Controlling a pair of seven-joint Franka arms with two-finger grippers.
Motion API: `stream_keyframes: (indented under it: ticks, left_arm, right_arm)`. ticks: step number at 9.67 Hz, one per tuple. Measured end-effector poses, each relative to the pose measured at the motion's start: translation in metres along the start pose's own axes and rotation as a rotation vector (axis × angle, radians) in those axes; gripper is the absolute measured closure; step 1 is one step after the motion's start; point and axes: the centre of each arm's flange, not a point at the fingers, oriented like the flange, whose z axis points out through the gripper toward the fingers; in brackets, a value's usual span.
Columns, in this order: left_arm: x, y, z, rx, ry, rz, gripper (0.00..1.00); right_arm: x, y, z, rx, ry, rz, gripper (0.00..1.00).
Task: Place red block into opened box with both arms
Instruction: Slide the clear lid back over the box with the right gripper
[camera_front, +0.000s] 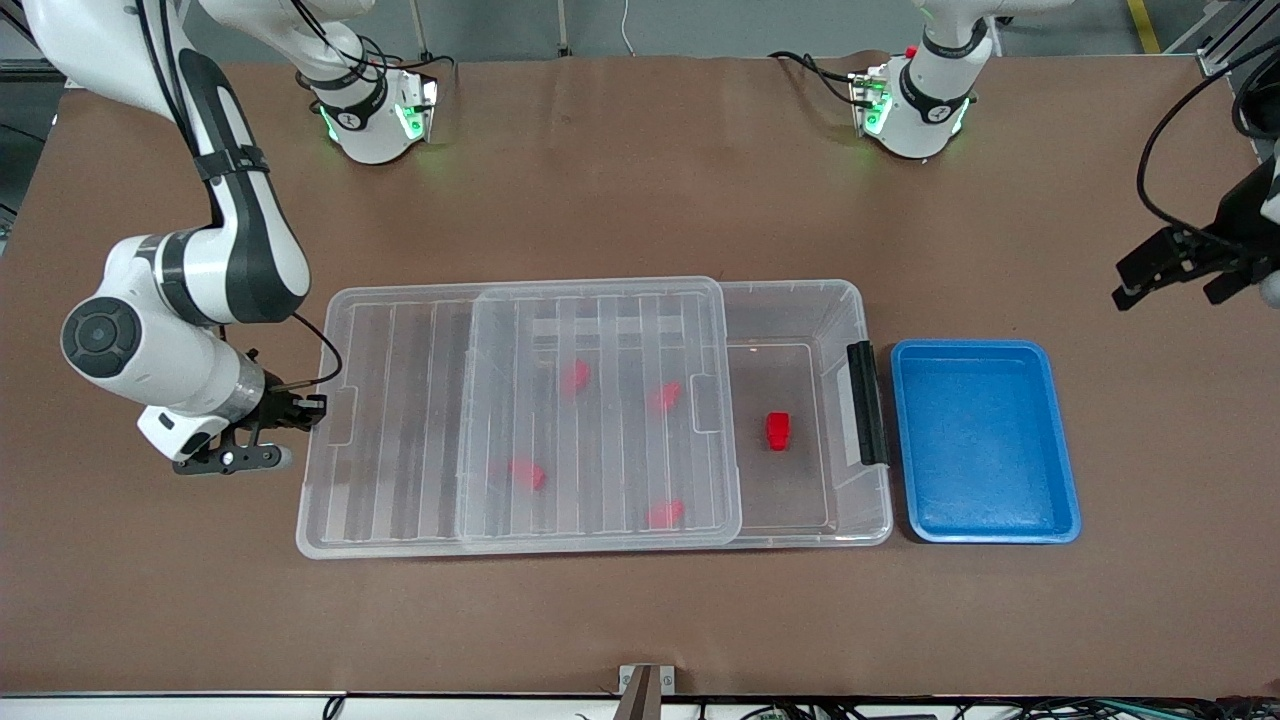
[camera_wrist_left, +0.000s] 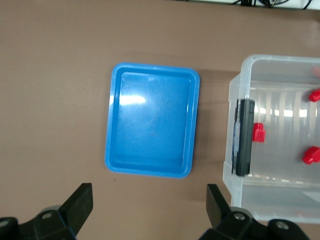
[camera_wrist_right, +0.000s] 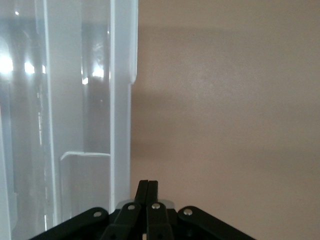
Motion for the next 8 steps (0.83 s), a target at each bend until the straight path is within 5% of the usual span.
stream_keyframes:
  ticks: [8]
  left_arm:
    - [-0.001,0.015,0.014,0.002,-0.042,0.025,0.00]
  right_arm:
    - [0.000,-0.105,0.006,0.053,-0.008,0.021,0.99]
